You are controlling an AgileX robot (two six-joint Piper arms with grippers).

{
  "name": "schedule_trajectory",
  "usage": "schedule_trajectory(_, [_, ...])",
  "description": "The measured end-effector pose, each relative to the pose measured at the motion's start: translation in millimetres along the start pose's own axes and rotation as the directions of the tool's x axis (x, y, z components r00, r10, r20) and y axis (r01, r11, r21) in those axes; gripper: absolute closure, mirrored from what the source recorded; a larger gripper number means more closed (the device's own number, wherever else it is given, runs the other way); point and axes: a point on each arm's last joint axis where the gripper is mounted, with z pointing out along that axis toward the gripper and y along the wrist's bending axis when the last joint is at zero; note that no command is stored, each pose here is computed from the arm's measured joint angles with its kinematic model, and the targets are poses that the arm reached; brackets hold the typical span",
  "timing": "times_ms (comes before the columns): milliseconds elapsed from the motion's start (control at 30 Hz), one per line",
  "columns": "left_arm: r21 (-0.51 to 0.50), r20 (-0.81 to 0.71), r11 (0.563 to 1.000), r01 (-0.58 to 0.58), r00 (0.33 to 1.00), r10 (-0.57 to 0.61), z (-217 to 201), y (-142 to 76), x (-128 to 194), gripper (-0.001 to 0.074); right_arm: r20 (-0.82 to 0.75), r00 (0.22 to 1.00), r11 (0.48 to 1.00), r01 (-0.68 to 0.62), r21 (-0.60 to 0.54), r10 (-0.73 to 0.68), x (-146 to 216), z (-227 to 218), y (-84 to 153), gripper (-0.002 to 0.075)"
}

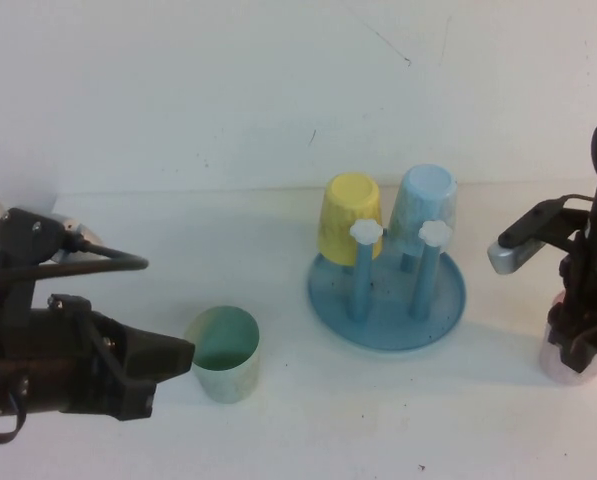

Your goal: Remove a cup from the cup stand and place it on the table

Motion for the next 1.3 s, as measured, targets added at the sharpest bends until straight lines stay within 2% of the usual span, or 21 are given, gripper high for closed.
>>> schedule_trajectory(200, [-0.066,0.062,0.998,-0.018,0.998,0.022,-6,1,-4,0.0736,0.076,0.997,0.999,-0.026,-0.045,0.030,13,-36,12,0.0336])
schedule_trajectory(333, [-0.144,0.153,0.989,-0.013,0.988,0.036,-19,-3,-1,0.0736,0.237,0.971,0.999,-0.017,-0.048,0.028,28,-76,27,0.0392])
schedule_trajectory(467, [-0.240,0.260,0.971,0.008,0.964,0.056,-34,-7,16,0.0736,0.435,0.900,0.999,0.008,-0.035,0.008,56,-109,49,0.0445])
schedule_trajectory(600, [-0.322,0.384,0.946,0.048,0.919,0.084,-50,-12,44,0.0736,0.640,0.767,0.999,0.037,0.021,-0.042,91,-131,74,0.0484])
schedule_trajectory(733, [-0.372,0.478,0.925,0.080,0.870,0.117,-60,-14,67,0.0736,0.816,0.573,0.997,0.047,0.068,-0.082,128,-141,101,0.0521])
schedule_trajectory(867, [-0.401,0.547,0.912,0.088,0.822,0.161,-67,-16,84,0.0736,0.919,0.380,0.993,0.085,0.076,-0.103,156,-139,127,0.0574])
schedule_trajectory(1033, [-0.409,0.585,0.909,0.085,0.789,0.190,-72,-19,94,0.0736,0.977,0.153,0.979,0.159,0.125,-0.150,183,-129,153,0.0680])
schedule_trajectory(1133, [-0.397,0.586,0.915,0.074,0.788,0.190,-73,-23,98,0.0736,0.982,0.027,0.968,0.173,0.180,-0.187,197,-126,164,0.0713])
schedule_trajectory(1233, [-0.403,0.559,0.913,0.057,0.806,0.196,-72,-24,103,0.0736,0.966,-0.068,0.951,0.172,0.258,-0.250,211,-125,174,0.0722])
schedule_trajectory(1300, [-0.424,0.535,0.904,0.056,0.821,0.200,-72,-22,105,0.0736,0.958,-0.097,0.943,0.176,0.282,-0.268,218,-122,178,0.0725])
